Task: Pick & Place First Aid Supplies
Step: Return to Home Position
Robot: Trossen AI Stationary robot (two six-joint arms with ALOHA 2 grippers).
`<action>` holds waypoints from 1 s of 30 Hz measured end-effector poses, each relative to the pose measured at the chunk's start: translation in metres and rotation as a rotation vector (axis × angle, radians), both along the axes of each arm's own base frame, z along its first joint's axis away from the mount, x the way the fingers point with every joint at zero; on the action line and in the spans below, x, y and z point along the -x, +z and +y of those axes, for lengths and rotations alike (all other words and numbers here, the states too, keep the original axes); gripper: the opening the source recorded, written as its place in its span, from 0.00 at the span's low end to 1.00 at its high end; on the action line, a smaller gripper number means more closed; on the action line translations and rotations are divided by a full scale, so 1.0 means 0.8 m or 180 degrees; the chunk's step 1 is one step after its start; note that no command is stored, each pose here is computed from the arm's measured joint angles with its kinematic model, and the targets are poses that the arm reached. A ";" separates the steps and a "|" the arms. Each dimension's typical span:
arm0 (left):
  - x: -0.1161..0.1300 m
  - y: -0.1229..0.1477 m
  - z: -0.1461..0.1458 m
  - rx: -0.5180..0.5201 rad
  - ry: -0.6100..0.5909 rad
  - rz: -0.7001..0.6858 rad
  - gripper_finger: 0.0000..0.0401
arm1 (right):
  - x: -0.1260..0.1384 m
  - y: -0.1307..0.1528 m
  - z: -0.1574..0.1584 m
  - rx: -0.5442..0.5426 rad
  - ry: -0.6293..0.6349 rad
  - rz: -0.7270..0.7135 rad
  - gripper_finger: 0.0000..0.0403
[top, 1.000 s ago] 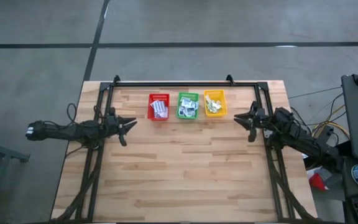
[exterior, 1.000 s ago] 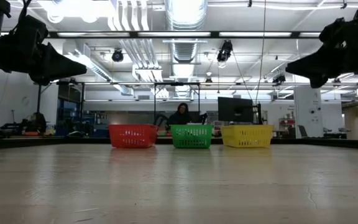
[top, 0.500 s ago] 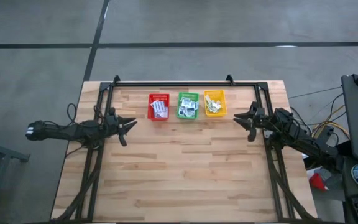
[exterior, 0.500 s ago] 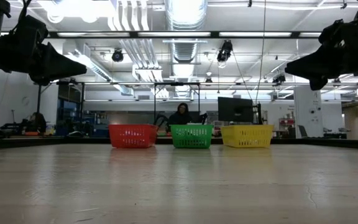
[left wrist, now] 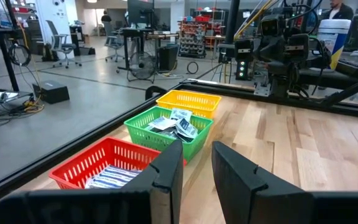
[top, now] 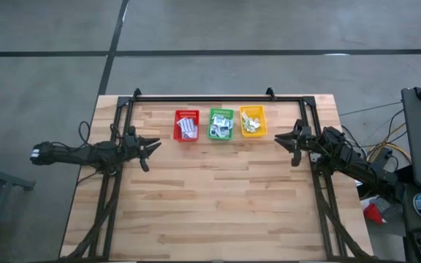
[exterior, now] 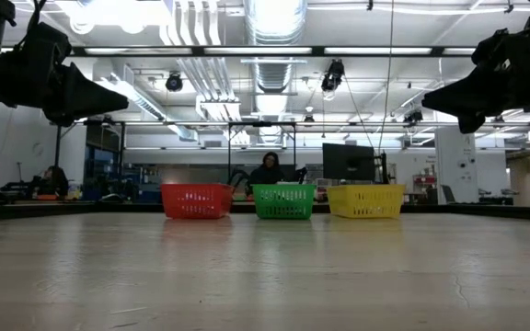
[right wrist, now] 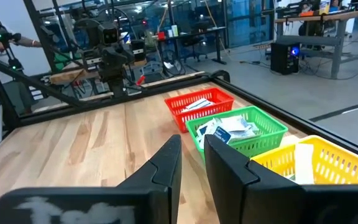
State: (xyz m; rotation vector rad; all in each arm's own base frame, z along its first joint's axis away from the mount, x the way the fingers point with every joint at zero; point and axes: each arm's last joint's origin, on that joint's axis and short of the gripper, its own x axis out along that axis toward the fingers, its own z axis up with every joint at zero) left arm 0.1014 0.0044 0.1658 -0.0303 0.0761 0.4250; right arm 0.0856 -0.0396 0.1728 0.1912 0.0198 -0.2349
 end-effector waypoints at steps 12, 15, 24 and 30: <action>0.000 0.000 0.000 0.0000 0.0000 -0.0002 0.21 | 0.000 0.000 0.000 0.0004 0.0000 0.0001 0.21; 0.000 0.000 0.000 0.0000 0.0000 -0.0002 0.21 | 0.000 0.000 0.000 0.0000 0.0000 -0.0001 0.22; 0.000 0.000 0.000 0.0000 0.0001 -0.0003 0.21 | 0.000 0.000 0.000 0.0005 0.0000 0.0001 0.22; 0.000 0.000 0.000 0.0000 0.0000 -0.0002 0.21 | 0.000 0.000 0.000 0.0005 0.0000 0.0002 0.18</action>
